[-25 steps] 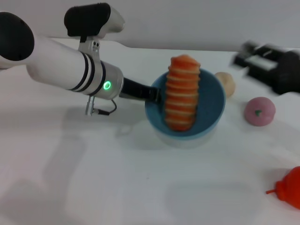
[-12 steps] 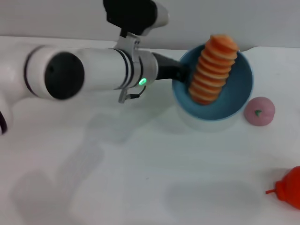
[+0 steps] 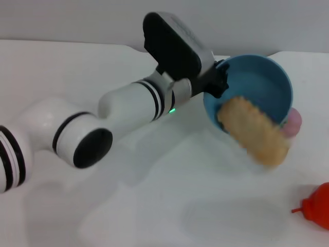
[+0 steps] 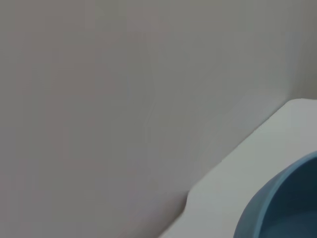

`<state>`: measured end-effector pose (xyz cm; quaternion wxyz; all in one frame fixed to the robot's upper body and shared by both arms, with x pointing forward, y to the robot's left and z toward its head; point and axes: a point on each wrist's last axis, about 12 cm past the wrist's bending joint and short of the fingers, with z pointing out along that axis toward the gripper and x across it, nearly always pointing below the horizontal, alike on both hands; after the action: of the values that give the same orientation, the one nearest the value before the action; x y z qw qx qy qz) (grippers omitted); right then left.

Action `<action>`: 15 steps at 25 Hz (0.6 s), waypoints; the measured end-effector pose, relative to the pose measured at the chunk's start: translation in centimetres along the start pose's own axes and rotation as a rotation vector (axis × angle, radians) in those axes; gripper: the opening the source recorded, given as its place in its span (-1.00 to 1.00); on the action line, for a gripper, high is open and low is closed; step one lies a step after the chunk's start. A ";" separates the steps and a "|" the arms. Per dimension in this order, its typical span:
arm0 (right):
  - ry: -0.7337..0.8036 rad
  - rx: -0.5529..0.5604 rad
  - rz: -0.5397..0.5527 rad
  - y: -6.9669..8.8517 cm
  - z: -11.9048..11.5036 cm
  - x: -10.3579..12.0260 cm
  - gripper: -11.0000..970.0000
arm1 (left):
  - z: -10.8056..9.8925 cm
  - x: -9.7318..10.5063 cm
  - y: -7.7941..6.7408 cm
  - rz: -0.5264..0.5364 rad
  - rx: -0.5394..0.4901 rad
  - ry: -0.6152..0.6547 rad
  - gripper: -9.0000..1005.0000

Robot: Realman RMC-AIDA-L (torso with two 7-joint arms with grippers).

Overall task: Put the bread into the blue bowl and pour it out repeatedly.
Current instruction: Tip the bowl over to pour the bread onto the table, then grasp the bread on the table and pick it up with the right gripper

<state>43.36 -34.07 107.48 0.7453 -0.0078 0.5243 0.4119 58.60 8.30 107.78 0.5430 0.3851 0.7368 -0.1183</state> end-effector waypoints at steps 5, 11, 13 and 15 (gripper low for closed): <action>0.006 0.009 0.026 0.1 -0.2 0.5 0.02 | -0.3 0.7 0.0 0.154 -0.033 -0.055 -0.98; 0.019 -0.011 0.044 0.5 -0.1 1.0 0.02 | -0.7 0.9 0.5 0.171 -0.075 -0.099 -0.99; 0.024 -0.013 0.047 0.5 -0.1 1.0 0.02 | -0.7 0.9 0.6 0.170 -0.080 -0.098 -0.99; 0.033 -0.020 0.050 0.6 -0.1 1.1 0.03 | -0.7 0.8 0.9 0.155 -0.092 -0.101 -0.99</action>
<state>43.04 -33.03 106.79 0.7261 -0.0091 0.5322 0.4353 58.70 9.69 107.52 0.6041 0.4090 0.6812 -0.0612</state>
